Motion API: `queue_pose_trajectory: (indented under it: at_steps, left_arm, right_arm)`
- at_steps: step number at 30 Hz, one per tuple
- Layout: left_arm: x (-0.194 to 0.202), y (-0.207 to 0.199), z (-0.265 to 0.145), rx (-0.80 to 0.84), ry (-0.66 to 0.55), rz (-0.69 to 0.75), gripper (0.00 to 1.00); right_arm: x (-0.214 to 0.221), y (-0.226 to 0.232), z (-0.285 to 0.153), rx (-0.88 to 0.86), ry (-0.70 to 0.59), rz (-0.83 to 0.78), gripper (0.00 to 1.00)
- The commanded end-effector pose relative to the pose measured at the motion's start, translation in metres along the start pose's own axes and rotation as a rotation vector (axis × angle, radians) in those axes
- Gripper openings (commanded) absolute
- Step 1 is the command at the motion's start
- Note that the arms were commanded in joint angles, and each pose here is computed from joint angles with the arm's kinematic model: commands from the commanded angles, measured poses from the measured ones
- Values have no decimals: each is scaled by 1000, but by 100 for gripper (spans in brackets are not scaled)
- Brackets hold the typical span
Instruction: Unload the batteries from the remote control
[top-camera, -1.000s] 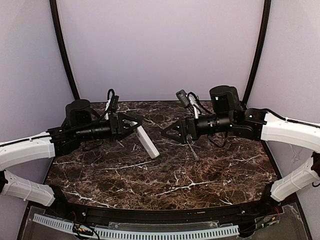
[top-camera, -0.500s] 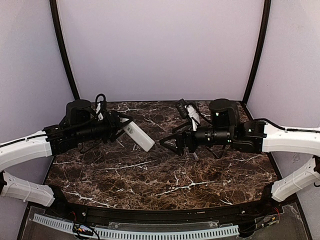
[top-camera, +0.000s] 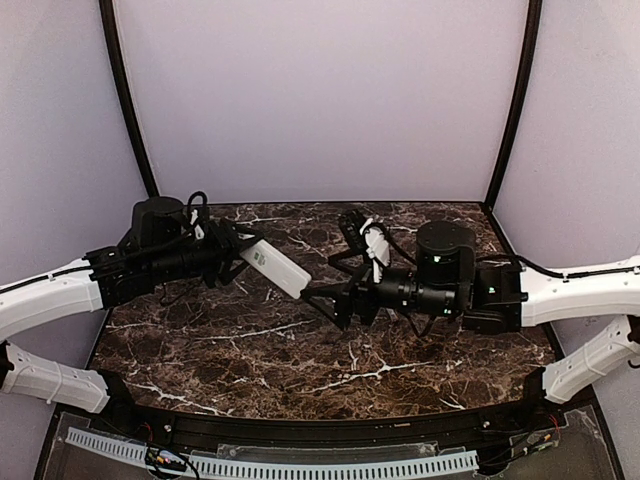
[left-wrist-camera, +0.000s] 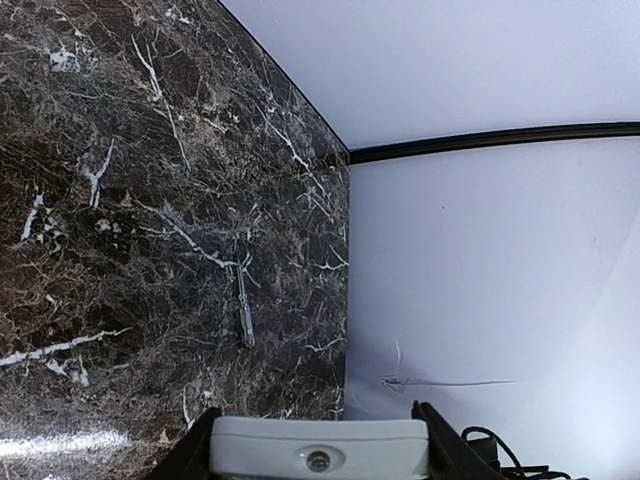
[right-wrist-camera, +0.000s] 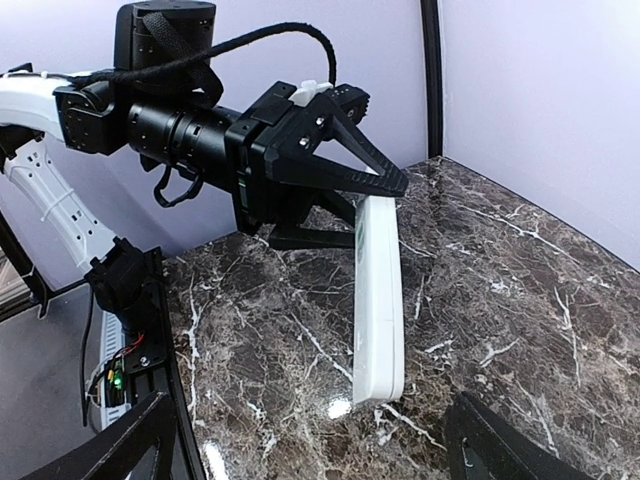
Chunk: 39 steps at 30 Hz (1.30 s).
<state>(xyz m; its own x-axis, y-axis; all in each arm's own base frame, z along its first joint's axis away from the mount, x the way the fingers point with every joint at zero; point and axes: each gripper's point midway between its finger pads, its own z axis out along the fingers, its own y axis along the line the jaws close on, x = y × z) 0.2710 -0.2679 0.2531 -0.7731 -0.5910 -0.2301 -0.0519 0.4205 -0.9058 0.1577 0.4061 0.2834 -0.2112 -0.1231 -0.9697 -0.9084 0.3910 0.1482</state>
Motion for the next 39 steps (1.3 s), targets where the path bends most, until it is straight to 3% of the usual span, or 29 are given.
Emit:
queue_pose_trajectory:
  at_steps: [1, 13, 18, 25, 33, 39]
  left_arm:
    - [-3, -27, -7, 83, 1, -49, 0]
    - [2, -59, -11, 186, 55, -66, 0]
    - [3, -62, -11, 198, 67, -79, 0]
    - [4, -69, -14, 242, 74, -88, 0]
    - [3, -70, -18, 266, 65, -94, 0]
    - [4, -66, -18, 265, 65, -104, 0]
  right_arm:
    - [-11, -7, 10, 71, -85, 2, 92]
    - [-11, -9, 32, 88, -115, -12, 85]
    - [-16, -9, 34, 90, -152, -26, 71]
    - [-20, -12, 41, 113, -176, -44, 63]
    - [-26, -8, 50, 98, -182, -62, 35]
    - [-32, -7, 43, 92, -216, -50, 32]
